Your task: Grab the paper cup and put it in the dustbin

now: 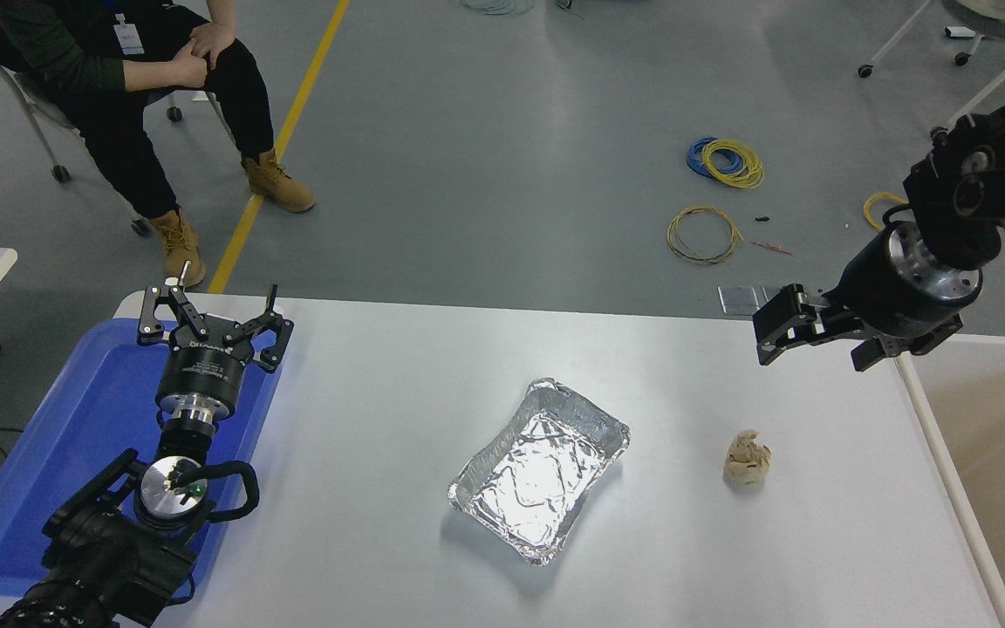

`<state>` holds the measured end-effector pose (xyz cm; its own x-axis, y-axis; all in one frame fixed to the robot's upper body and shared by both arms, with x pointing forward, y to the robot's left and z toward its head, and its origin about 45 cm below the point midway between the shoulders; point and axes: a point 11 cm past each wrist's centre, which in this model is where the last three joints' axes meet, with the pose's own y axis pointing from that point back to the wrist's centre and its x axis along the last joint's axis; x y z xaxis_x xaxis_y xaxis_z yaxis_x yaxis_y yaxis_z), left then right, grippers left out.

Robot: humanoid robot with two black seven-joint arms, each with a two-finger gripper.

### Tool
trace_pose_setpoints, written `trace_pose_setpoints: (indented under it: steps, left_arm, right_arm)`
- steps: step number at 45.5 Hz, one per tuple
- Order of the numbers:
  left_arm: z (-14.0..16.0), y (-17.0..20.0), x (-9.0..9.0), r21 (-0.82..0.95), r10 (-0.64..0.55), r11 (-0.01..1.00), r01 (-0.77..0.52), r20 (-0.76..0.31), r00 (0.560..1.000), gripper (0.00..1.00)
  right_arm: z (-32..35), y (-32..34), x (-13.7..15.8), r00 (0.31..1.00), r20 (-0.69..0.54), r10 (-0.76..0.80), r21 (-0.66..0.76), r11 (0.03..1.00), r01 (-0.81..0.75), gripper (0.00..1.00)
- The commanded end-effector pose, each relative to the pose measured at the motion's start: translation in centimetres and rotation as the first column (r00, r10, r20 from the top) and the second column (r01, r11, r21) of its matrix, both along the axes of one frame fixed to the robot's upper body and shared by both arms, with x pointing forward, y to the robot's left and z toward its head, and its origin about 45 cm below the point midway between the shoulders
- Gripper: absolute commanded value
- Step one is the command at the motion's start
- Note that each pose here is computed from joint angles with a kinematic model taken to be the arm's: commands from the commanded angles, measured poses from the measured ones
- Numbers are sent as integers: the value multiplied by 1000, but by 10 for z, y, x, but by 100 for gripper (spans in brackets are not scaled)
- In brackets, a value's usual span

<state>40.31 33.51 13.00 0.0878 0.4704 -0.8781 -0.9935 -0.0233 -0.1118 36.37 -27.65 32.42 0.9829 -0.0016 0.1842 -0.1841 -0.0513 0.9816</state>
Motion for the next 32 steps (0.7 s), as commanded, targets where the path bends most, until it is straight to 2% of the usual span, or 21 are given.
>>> trace_pose_setpoints:
  steps: [1,32]
  left_arm:
    - [0,0,0,1,0,1000,0,0,1000,100]
    - [0,0,0,1,0,1000,0,0,1000,100]
  right_arm:
    - [3,19,0,999,0,41,8,999,-41,100]
    - [-3,29,2,998,-5,59,12,998,-59,100]
